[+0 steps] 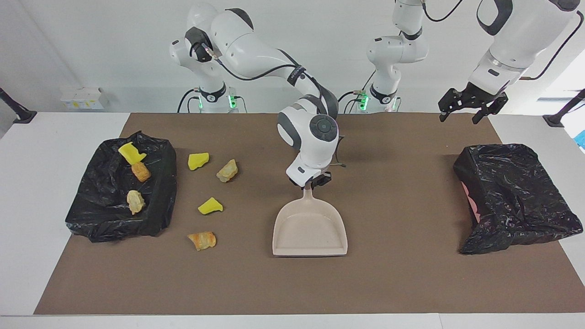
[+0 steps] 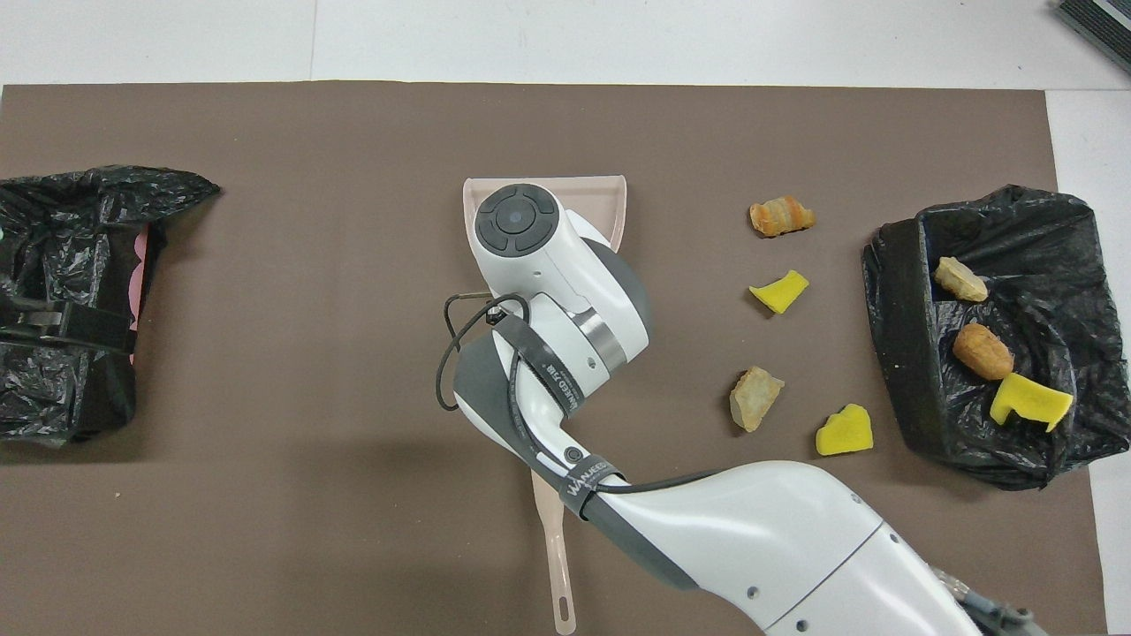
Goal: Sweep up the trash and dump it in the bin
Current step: 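Bring the dustpan back and set it on the table with the right gripper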
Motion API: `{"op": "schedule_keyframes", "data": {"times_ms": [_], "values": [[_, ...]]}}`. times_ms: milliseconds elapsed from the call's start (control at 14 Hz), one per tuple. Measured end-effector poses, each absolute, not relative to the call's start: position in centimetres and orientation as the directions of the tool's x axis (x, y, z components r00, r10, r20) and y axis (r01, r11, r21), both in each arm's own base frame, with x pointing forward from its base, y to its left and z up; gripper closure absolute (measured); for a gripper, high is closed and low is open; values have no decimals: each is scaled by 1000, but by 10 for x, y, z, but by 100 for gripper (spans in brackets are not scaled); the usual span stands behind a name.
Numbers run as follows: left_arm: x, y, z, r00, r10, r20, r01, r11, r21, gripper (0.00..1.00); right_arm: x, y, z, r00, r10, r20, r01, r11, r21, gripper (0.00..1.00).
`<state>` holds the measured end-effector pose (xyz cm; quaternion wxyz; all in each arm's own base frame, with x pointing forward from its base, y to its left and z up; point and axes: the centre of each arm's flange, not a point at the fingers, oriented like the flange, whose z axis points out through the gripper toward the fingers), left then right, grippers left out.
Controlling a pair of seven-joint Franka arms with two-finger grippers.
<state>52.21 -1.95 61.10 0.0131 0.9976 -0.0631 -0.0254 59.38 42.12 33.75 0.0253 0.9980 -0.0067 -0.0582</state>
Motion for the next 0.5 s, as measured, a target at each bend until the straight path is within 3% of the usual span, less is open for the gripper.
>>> {"op": "schedule_keyframes", "data": {"times_ms": [214,357,499], "values": [[524,-22,607,990,-131,-42,-130,-991,28,0,594,421,338,992,-22,-121,-17,-999,43,69],[525,-31,602,989,-147,-34,-146,-989,27,0,595,421,340,993,-23,-119,-18,-999,39,52],[528,-44,593,985,-170,-19,-170,-985,26,0,597,422,350,994,-23,-105,-20,-999,28,28]]}}
